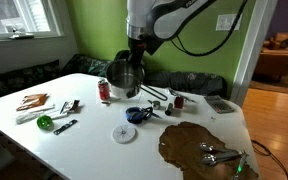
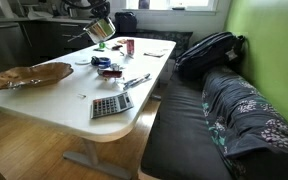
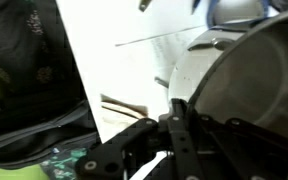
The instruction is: Pour the content in the pot on the table
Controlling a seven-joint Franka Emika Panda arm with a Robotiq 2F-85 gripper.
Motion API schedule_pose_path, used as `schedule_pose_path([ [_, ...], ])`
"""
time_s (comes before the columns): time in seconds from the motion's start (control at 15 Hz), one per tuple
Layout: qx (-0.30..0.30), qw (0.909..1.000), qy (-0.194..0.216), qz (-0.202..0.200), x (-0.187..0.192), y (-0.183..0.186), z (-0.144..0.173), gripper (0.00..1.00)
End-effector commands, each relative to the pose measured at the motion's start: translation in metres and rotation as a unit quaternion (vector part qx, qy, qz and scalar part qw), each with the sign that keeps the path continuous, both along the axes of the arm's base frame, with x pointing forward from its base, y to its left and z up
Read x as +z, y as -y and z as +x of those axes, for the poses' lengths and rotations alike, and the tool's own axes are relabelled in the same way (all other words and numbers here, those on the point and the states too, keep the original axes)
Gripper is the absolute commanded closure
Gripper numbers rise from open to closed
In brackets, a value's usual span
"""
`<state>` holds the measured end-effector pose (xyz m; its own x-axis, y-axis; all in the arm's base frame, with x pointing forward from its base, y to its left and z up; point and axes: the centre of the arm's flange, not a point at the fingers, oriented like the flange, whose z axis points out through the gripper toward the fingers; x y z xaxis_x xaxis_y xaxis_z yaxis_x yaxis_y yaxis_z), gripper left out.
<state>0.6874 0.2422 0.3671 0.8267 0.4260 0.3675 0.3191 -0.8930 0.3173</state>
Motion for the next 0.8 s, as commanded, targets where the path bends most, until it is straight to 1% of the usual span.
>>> schedule_pose_path([
  [0.0,0.073,0.9957,-0.022,0.052,0.006,-0.021,-0.032,0.99],
  [0.07,0.040,0.9985,-0.020,0.032,-0.004,-0.026,-0.014,0.95],
  [0.2,0.062,0.9969,-0.023,0.042,-0.007,-0.036,-0.021,0.95],
  [0.27,0.064,0.9968,-0.024,0.042,-0.007,-0.035,-0.022,0.99],
  [0.33,0.031,0.9983,-0.033,0.038,-0.014,-0.035,-0.013,0.99],
  [0.4,-0.017,0.9980,-0.049,0.037,-0.029,-0.030,0.002,0.99],
  [0.47,-0.038,0.9966,-0.061,0.041,-0.041,-0.021,0.014,0.99],
  [0.6,-0.089,0.9917,-0.081,0.044,-0.067,0.001,0.033,0.99],
  [0.73,-0.136,0.9838,-0.101,0.059,-0.083,0.026,0.046,0.99],
])
